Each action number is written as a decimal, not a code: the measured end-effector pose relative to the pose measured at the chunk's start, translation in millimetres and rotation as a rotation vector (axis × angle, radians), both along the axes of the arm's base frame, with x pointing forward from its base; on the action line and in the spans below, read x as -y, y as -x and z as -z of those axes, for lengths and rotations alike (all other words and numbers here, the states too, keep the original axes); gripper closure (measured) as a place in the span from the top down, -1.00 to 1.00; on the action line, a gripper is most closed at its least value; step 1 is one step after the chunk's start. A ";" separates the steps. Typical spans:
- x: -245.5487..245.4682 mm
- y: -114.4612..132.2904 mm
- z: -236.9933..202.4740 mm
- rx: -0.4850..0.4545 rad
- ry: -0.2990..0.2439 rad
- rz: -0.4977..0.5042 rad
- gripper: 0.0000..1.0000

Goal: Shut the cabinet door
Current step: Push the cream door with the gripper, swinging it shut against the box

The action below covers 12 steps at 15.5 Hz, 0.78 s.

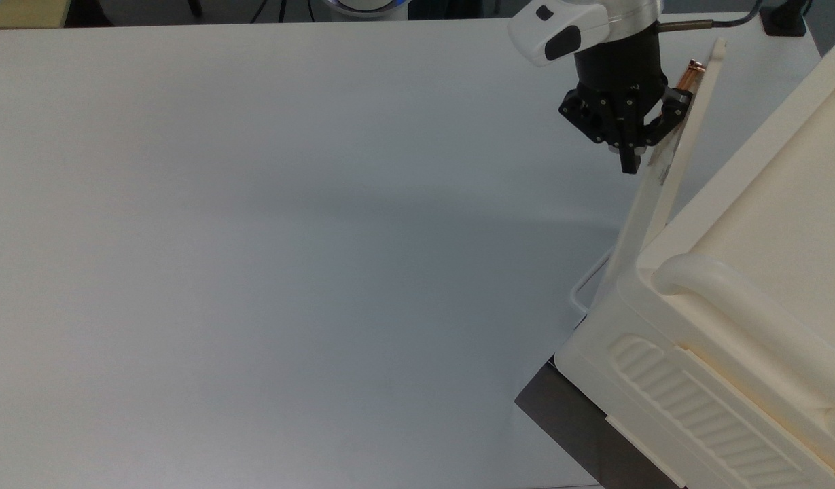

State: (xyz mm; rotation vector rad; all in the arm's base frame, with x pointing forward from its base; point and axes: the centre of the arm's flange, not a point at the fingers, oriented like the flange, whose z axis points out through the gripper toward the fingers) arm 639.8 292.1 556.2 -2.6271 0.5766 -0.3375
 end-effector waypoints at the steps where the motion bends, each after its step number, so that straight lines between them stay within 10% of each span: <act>1: -1.1 -2.7 0.8 0.020 -0.006 0.006 -0.98; 12: -26.1 -9.1 1.1 0.118 -0.071 0.074 -0.98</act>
